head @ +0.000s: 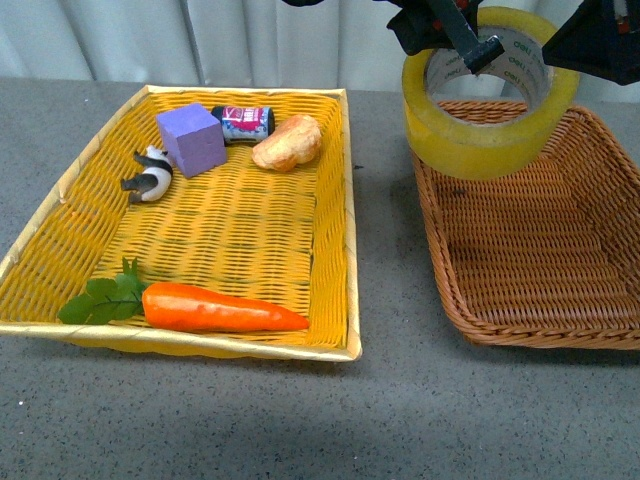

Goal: Move tape to another basket

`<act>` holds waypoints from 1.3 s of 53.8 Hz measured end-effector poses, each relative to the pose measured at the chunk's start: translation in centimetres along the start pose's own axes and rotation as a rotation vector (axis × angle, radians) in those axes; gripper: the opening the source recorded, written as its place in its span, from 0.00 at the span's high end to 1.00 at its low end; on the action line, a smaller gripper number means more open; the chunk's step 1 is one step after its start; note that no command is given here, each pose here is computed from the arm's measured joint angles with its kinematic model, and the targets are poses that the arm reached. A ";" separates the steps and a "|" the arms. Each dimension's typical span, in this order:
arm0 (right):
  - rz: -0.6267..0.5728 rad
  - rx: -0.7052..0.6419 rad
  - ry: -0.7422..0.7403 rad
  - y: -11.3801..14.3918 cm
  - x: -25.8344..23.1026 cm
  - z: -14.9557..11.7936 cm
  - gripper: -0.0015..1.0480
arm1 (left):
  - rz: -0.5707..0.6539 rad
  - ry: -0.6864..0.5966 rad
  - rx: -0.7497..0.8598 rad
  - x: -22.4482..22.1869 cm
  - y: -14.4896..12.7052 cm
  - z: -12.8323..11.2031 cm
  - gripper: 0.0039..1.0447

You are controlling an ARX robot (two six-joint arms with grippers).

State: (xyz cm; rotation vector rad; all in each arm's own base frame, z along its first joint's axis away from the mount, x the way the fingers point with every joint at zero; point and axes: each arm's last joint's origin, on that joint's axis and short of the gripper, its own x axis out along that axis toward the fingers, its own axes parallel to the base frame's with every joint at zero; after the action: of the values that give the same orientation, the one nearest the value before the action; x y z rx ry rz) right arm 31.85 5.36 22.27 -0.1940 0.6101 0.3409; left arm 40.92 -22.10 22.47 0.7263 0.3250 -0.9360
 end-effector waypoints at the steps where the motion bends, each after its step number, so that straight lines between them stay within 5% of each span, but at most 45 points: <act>1: -0.001 0.001 0.003 0.0 0.2 0.1 0.09 | 0.000 0.000 0.000 0.0 0.0 0.0 0.85; 17: -0.021 0.026 0.072 -0.1 2.1 0.5 0.10 | 0.000 0.000 0.000 0.0 0.0 0.0 0.85; 42: 0.005 0.140 0.101 0.5 3.1 0.7 0.81 | -0.003 -0.005 -0.032 0.0 0.0 0.0 0.86; 55: -0.014 0.164 0.114 0.2 3.5 0.5 0.86 | 0.051 0.006 -0.059 0.2 0.0 0.2 0.86; 70: -0.092 0.099 0.167 -2.1 5.6 -1.1 0.86 | 0.175 -0.059 -0.068 -1.2 0.9 1.0 0.45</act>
State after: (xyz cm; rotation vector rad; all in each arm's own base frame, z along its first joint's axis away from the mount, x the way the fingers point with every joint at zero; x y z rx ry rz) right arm 36.36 4.51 18.27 -0.1561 0.7785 0.2067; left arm 40.95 -21.64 24.25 0.6527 0.2357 -0.7752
